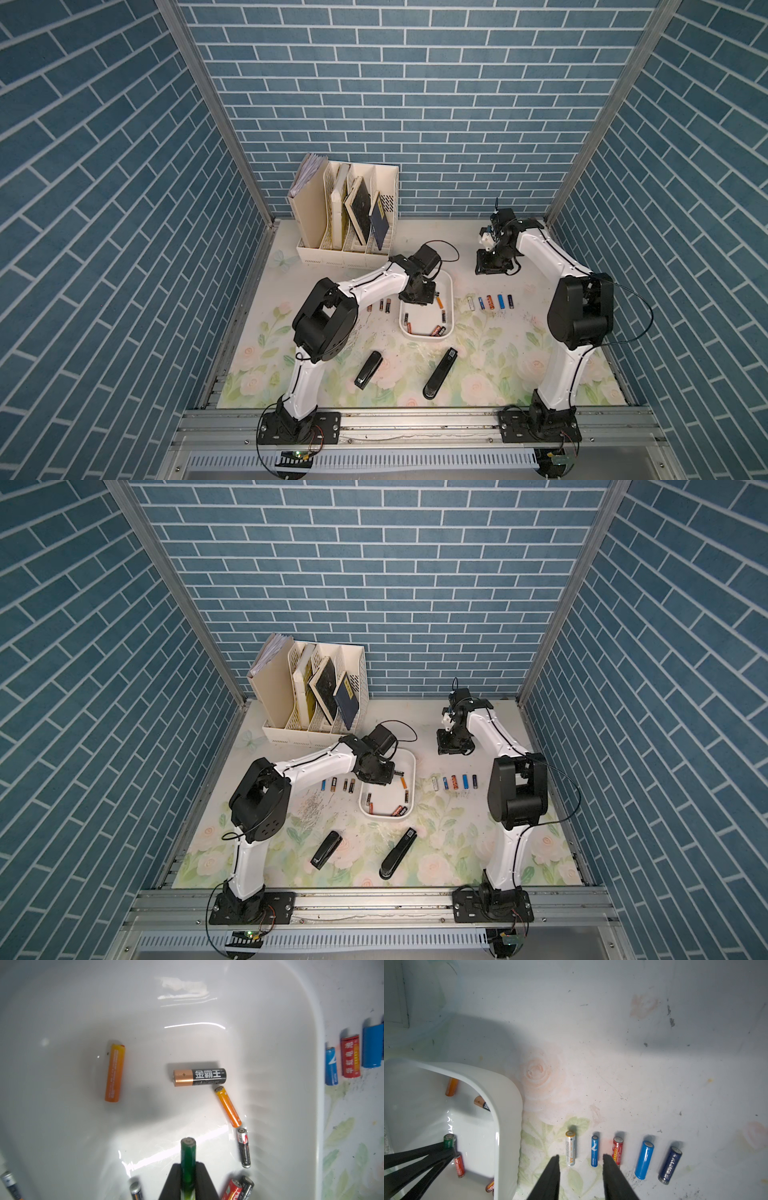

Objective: Take the batteries out of the storage box
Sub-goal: Pick up the battery from the storage box, then place the battery at the center of the board.

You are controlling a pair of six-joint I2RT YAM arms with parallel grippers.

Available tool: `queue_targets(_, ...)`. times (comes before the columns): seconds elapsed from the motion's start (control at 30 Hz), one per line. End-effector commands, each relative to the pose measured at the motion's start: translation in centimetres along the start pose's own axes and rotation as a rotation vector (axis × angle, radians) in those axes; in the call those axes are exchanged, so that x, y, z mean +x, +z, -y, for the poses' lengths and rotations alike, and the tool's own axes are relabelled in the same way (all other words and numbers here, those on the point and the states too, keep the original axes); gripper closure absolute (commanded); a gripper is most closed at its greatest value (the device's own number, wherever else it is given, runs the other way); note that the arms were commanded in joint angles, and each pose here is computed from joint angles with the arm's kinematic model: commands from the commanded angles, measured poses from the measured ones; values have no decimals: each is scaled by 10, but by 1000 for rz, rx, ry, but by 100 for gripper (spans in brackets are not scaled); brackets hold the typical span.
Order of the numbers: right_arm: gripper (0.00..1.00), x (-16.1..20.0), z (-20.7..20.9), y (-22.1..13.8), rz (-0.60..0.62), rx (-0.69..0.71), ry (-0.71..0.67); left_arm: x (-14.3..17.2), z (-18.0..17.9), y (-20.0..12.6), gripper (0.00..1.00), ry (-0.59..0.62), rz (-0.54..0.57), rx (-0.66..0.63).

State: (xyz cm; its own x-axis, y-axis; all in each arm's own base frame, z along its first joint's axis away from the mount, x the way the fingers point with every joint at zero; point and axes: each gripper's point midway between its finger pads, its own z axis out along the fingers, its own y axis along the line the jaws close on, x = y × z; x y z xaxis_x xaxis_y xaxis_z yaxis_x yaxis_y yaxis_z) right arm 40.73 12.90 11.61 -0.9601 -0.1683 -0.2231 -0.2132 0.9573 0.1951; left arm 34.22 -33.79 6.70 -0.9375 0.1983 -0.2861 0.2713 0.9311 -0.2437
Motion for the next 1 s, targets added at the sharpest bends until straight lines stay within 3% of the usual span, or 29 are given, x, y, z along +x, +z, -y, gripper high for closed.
queue_targets(0.0, 62, -6, -8, -4, 8, -23, -3, -15, 1, -25, 82, -24, 50, 27)
queue_targets(0.43, 62, -14, -16, -7, 18, -31, -19, -26, -43, -75, 82, -106, 129, 25)
queue_targets(0.73, 62, -15, -25, -11, 19, -34, -31, -7, -126, -95, 82, -191, 138, -69)
queue_targets(0.97, 62, -12, -27, -9, 8, -25, -33, 23, -193, -92, 82, -257, 95, -165)
